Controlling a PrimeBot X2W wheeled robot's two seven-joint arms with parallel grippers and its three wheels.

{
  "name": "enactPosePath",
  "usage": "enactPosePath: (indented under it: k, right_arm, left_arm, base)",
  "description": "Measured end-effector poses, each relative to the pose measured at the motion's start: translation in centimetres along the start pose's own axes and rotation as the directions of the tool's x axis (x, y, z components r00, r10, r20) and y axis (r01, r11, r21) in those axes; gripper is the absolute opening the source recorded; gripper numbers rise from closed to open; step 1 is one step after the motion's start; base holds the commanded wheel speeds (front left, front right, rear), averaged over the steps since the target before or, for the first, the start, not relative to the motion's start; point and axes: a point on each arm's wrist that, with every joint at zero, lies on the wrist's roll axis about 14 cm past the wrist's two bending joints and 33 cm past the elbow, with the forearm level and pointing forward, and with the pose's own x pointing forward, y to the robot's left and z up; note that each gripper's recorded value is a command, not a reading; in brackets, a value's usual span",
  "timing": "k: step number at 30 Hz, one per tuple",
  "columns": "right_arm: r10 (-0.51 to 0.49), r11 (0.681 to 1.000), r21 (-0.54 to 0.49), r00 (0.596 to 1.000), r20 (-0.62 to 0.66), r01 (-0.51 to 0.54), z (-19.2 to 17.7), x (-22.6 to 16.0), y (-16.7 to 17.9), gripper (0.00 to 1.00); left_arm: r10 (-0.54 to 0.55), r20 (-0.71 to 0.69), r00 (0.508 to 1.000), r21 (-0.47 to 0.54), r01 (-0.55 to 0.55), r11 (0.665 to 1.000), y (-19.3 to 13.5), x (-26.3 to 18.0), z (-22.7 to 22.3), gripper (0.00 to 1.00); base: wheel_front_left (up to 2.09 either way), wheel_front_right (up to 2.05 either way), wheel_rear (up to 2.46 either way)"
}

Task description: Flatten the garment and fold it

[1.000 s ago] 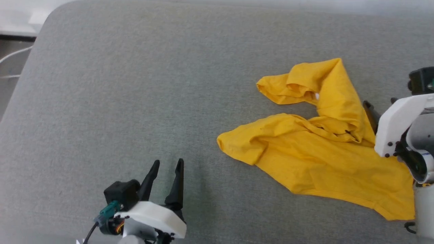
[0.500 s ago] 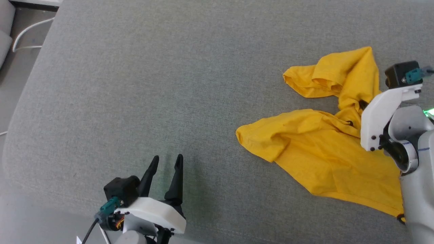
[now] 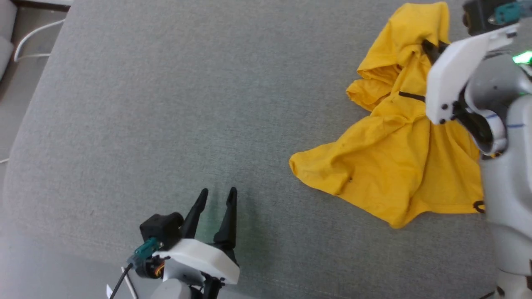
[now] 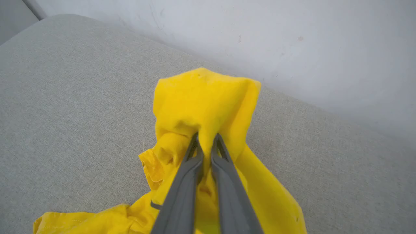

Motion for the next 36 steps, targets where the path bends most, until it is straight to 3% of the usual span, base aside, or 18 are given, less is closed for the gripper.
enactPosePath:
  k: [8, 9, 10, 11, 18, 24, 29, 36]
  right_arm:
    - [-0.06, 0.997, -0.047, 0.998, -0.014, 0.059, -2.6, 4.7, -0.1, 0.0]
    - [-0.069, 0.996, -0.05, 0.997, -0.023, 0.068, -3.1, 5.3, -0.3, 0.23]
    - [-0.076, 0.996, -0.045, 0.996, -0.04, 0.074, -3.8, 5.7, -0.3, 0.71]
    - [-0.077, 0.997, -0.032, 0.996, -0.048, 0.075, -4.3, 6.1, -0.2, 1.0]
    - [-0.009, 1.0, -0.009, 0.999, -0.037, 0.009, -4.4, 7.3, 2.7, 1.0]
    - [0.011, 0.999, 0.044, 1.0, 0.03, -0.012, -1.9, 5.5, 2.4, 1.0]
    - [-0.067, 0.996, 0.069, 0.995, 0.073, 0.062, -0.7, 1.4, -2.1, 1.0]
    - [-0.237, 0.965, 0.133, 0.968, 0.083, 0.225, -2.7, -5.8, -8.7, 1.0]
  left_arm:
    - [0.017, -0.008, 1.0, -0.014, -0.017, 1.0, 0.4, 0.1, -0.4, 1.0]
    - [0.021, -0.009, 1.0, -0.014, -0.021, 1.0, 0.6, 0.0, -0.4, 1.0]
    - [0.028, -0.011, 1.0, -0.015, -0.028, 0.999, 0.8, -0.1, -0.5, 1.0]
    - [0.036, -0.012, 0.999, -0.014, -0.036, 0.999, 1.0, -0.1, -0.5, 1.0]
    - [0.069, -0.005, 0.998, -0.011, -0.069, 0.998, 2.1, -0.4, -0.4, 1.0]
    - [0.05, 0.008, 0.999, 0.005, -0.051, 0.999, 2.0, -0.7, 0.0, 1.0]
    - [0.004, 0.025, 1.0, 0.014, -0.005, 1.0, 0.7, -0.5, 0.8, 1.0]
    - [-0.05, 0.036, 0.998, 0.021, 0.05, 0.999, -1.1, -0.2, 1.4, 1.0]
  base:
    - [0.0, 0.0, 0.0]
    - [0.0, 0.0, 0.0]
    - [0.0, 0.0, 0.0]
    - [0.0, 0.0, 0.0]
    - [0.0, 0.0, 0.0]
    - [0.0, 0.0, 0.0]
    - [0.0, 0.0, 0.0]
    - [0.0, 0.0, 0.0]
